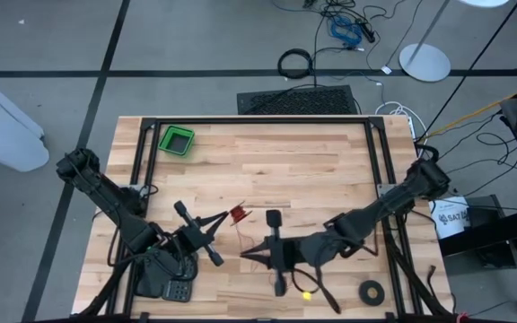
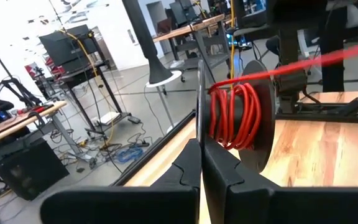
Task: Coil cords
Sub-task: Uncoil the red wire from the spool
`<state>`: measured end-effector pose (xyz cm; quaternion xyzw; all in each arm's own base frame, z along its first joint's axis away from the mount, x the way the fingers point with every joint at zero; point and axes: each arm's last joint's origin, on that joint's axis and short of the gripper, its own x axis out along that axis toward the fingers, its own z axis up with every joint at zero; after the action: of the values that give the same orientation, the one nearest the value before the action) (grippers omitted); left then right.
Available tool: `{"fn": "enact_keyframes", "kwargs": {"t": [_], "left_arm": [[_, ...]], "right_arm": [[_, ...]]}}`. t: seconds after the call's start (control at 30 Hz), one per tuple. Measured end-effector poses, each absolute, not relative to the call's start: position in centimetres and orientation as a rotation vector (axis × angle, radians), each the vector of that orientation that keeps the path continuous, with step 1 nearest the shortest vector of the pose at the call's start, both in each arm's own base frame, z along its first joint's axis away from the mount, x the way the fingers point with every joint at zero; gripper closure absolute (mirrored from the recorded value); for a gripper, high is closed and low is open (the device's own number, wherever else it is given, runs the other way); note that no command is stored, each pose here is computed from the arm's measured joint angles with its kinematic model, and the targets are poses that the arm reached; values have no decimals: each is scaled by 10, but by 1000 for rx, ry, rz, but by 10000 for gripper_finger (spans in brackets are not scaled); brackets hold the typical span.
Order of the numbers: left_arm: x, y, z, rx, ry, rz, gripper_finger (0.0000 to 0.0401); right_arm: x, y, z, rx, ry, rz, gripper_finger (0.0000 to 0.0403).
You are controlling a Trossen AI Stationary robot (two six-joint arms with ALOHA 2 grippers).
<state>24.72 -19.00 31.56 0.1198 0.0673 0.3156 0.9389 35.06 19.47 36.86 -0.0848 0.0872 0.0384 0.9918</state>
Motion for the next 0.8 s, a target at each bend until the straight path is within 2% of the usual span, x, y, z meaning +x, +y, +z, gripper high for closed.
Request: {"fn": "enact_keyframes", "kwargs": {"t": [0.13, 0.37, 0.6, 0.8], "left_arm": [[247, -190, 316, 244, 137, 645, 397], [247, -191, 315, 243, 140, 623, 397], [247, -192, 315, 246, 141, 609, 397], [247, -192, 316, 243, 140, 608, 397]], "right_arm": [[338, 190, 393, -204, 235, 80, 403], [315, 173, 409, -223, 416, 5, 403], [280, 152, 410, -199, 620, -74, 403], [275, 148, 393, -206, 735, -113, 403]]}}
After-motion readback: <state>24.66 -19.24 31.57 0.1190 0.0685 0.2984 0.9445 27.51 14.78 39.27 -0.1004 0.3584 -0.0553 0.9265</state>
